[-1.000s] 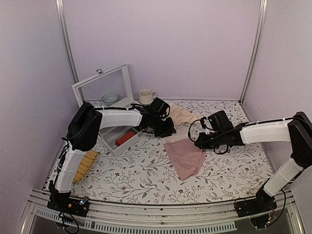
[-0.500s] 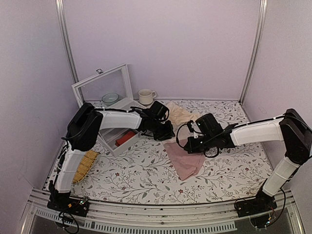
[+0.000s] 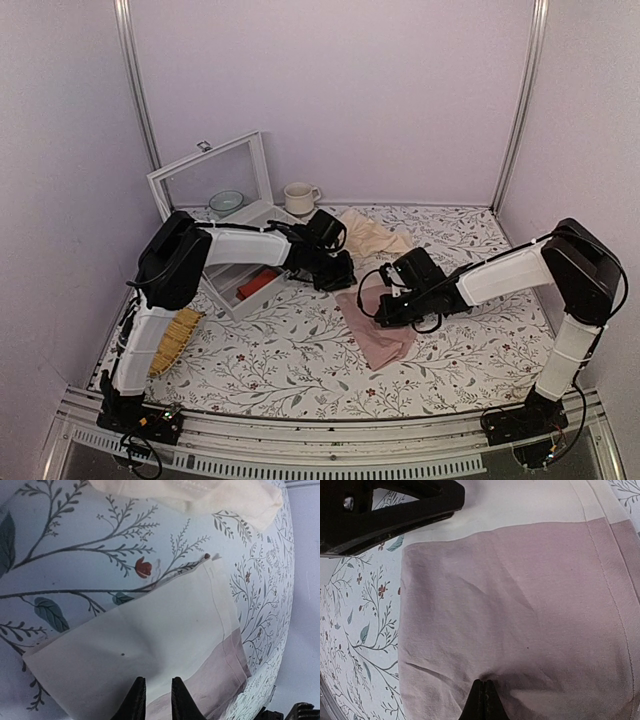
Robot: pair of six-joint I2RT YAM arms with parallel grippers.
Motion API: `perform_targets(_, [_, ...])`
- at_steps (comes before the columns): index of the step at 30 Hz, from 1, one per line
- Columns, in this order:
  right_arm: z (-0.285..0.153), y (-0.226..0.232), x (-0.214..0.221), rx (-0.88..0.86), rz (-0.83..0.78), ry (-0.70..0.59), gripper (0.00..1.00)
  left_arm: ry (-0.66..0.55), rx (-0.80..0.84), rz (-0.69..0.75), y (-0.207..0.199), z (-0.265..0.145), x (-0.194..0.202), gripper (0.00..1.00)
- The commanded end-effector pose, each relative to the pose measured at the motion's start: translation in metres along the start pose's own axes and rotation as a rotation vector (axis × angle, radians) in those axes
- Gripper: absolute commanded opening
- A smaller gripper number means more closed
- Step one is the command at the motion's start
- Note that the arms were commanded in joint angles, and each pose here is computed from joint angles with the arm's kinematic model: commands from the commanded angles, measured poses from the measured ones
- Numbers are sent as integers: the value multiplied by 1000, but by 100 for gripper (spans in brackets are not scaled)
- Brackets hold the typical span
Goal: Roll the underwear
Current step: Move the underwear to the center of the board.
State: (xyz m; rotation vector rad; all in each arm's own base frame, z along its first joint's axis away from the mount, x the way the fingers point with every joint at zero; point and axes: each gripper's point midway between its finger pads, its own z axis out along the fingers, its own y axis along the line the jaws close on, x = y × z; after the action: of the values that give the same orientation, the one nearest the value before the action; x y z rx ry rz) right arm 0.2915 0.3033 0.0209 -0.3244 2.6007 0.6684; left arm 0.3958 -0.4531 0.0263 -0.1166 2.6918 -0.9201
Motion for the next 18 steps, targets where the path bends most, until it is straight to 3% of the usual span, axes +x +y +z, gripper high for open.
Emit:
perform_targets(1, [18, -5, 28, 4, 6, 59, 0, 53, -97, 5, 28, 9, 21, 17])
perform_targets(5, [20, -2, 38, -1, -1, 72, 0, 88, -161, 7, 48, 7, 34, 0])
perform_targets(18, [13, 37, 77, -41, -30, 86, 0, 100, -262, 48, 78, -29, 56, 0])
